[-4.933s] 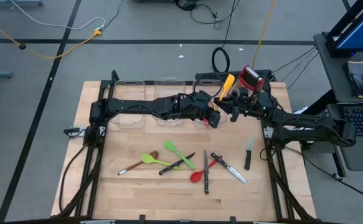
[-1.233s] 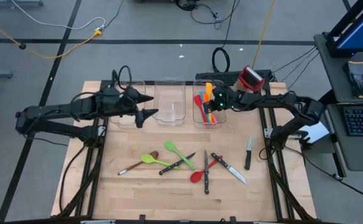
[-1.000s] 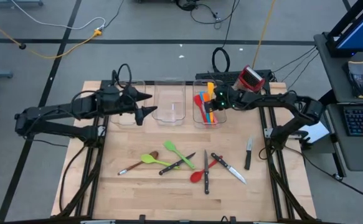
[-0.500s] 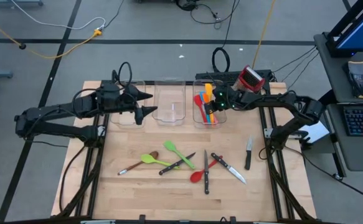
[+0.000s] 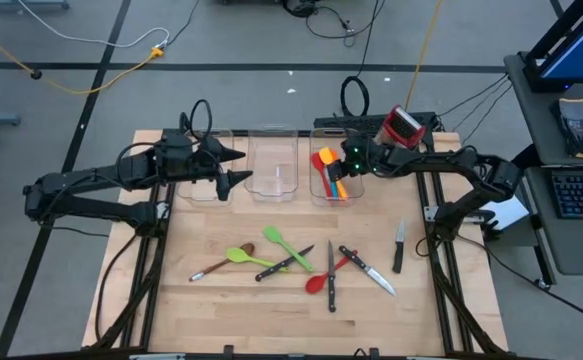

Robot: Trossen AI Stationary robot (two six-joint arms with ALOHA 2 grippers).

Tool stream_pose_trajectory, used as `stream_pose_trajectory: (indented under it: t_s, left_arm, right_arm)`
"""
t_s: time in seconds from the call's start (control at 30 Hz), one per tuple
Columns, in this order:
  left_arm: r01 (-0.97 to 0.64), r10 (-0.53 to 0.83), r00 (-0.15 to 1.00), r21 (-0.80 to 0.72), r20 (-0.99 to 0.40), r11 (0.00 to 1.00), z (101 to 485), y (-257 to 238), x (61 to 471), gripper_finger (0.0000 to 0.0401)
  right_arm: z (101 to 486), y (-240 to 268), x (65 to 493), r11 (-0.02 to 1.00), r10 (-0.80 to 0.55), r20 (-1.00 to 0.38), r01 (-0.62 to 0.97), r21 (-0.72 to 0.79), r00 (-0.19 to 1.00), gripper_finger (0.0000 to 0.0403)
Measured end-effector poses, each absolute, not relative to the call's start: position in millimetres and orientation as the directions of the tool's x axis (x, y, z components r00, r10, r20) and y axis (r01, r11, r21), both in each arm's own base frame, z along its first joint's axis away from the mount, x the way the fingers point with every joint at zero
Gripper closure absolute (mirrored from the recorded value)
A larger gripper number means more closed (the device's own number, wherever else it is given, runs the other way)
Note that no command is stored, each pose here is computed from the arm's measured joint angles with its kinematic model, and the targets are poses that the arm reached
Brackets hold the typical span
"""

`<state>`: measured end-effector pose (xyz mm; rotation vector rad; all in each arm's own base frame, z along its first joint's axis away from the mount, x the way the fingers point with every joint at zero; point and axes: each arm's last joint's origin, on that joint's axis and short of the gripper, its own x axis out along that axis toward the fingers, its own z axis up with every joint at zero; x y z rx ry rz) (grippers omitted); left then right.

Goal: Pick & Place Kitchen Items
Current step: Put the green spatula into the right transparent bin

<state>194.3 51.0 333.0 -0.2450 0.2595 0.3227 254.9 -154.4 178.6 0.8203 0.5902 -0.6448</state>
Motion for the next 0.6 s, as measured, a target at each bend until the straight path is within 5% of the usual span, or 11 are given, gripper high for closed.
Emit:
stream_pose_trajectory:
  t_s: [0.6]
  left_arm:
    - [-0.341, 0.275, 0.909, -0.179, -0.313, 0.923, 331, 50, 194, 0.0085]
  right_arm:
    - [237, -124, 250, 0.690, -0.298, -0.493, 0.542, 0.481, 0.817, 0.0361]
